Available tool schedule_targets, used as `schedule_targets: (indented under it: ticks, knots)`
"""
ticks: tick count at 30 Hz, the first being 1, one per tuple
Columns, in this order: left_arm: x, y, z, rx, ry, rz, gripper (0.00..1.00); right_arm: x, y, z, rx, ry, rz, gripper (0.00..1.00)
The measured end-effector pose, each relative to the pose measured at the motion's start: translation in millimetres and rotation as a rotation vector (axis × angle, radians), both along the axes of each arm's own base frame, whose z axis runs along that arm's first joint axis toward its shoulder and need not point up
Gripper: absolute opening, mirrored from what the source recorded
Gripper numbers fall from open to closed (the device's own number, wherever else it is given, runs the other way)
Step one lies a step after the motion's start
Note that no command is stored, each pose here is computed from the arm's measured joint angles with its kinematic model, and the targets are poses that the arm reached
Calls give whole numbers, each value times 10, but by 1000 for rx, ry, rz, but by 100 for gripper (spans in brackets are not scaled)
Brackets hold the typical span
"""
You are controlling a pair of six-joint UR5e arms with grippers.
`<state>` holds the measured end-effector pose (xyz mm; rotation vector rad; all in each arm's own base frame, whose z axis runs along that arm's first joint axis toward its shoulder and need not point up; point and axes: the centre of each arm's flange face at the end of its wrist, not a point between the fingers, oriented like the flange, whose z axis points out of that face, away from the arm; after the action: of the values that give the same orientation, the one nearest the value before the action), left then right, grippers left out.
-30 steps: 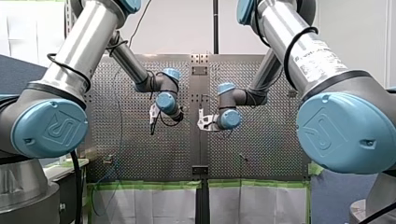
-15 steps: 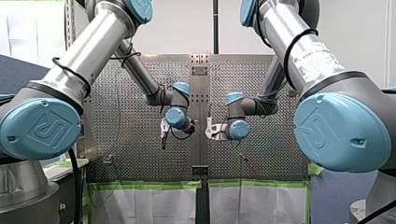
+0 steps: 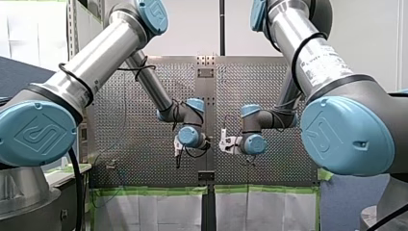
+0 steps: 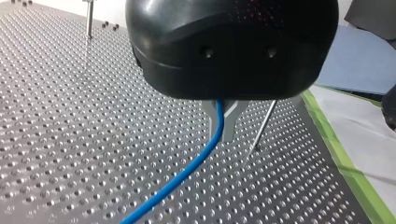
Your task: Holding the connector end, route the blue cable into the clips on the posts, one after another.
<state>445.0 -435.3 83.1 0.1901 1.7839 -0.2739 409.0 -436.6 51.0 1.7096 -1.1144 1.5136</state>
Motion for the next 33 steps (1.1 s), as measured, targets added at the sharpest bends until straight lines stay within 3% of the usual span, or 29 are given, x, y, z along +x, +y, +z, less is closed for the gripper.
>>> schedule_targets:
  ticks: [9,18,33]
  knots:
    - [-105,-149,-148,-16,-18,-23,2,-232,-57,-432,13,19,-34,0]
    - [-262,-307,-470,-41,-9,-60,2,-386,-126,-541,6,27,-55,0]
    - [-449,-403,-946,-51,-1,-60,2,-770,-20,-716,22,41,-102,0]
